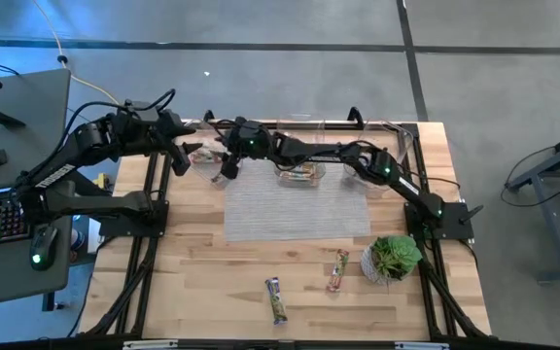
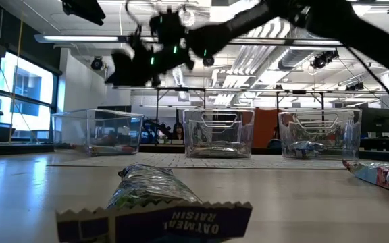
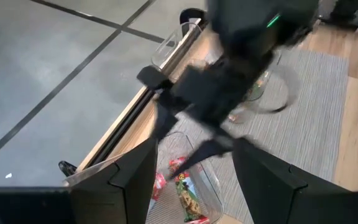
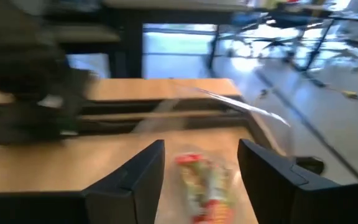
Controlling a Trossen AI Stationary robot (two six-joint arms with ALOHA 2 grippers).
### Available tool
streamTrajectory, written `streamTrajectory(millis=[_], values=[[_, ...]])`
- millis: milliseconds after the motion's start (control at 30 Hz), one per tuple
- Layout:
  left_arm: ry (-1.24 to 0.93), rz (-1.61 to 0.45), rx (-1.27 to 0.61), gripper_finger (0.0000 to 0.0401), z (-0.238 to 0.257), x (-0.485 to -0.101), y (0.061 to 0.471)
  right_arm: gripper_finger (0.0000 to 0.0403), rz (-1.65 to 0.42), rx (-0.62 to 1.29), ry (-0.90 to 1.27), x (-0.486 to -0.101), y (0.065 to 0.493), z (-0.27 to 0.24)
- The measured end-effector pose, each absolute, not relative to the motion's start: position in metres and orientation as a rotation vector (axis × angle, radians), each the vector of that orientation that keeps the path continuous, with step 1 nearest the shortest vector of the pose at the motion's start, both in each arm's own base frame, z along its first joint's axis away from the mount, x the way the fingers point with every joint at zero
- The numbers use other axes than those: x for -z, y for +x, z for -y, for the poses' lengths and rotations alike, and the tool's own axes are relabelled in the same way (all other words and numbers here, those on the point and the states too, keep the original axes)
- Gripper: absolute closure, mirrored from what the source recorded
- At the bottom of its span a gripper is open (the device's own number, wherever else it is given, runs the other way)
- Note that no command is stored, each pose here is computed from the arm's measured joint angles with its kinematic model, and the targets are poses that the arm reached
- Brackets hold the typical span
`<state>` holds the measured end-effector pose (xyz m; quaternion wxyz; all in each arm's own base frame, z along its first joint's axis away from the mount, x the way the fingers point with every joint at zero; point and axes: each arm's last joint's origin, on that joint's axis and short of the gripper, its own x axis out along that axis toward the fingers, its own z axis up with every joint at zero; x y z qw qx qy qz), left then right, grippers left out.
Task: Pick and place Granola Bars by type
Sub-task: Put the red granola bar into the left transparent bin
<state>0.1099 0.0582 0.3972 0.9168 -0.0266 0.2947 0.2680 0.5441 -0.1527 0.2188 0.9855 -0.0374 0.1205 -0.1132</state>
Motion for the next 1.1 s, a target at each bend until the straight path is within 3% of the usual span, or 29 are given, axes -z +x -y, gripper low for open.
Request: streamTrajectory(millis=[233, 400, 500, 767, 1033, 1100], values=[[-0.056, -0.613, -0.551, 0.0196, -0.058, -0.397, 0.110, 0.0226, -0.398, 0.081, -0.065, -0.306, 0.508, 0.087], [-0.058, -0.613, -0.551, 0.0196, -0.058, -0.397, 0.110, 0.0228, -0.646, -0.032, -0.124, -0.338, 0.465, 0.032], [-0.060, -0.613, -0.551, 0.0196, -0.058, -0.397, 0.110, 0.0227, -0.790, 0.008, 0.005, -0.346, 0.443, -0.001], [-0.061, -0.612, -0.550, 0.0196, -0.058, -0.397, 0.110, 0.0226, -1.236, 0.258, 0.125, -0.306, 0.402, -0.073], [-0.063, -0.612, -0.551, 0.0196, -0.058, -0.397, 0.110, 0.0226, -1.630, 0.007, 0.370, -0.247, 0.373, -0.115], [-0.057, -0.614, -0.549, 0.0196, -0.058, -0.397, 0.110, 0.0226, -1.679, -0.049, 0.341, -0.228, 0.366, -0.123]])
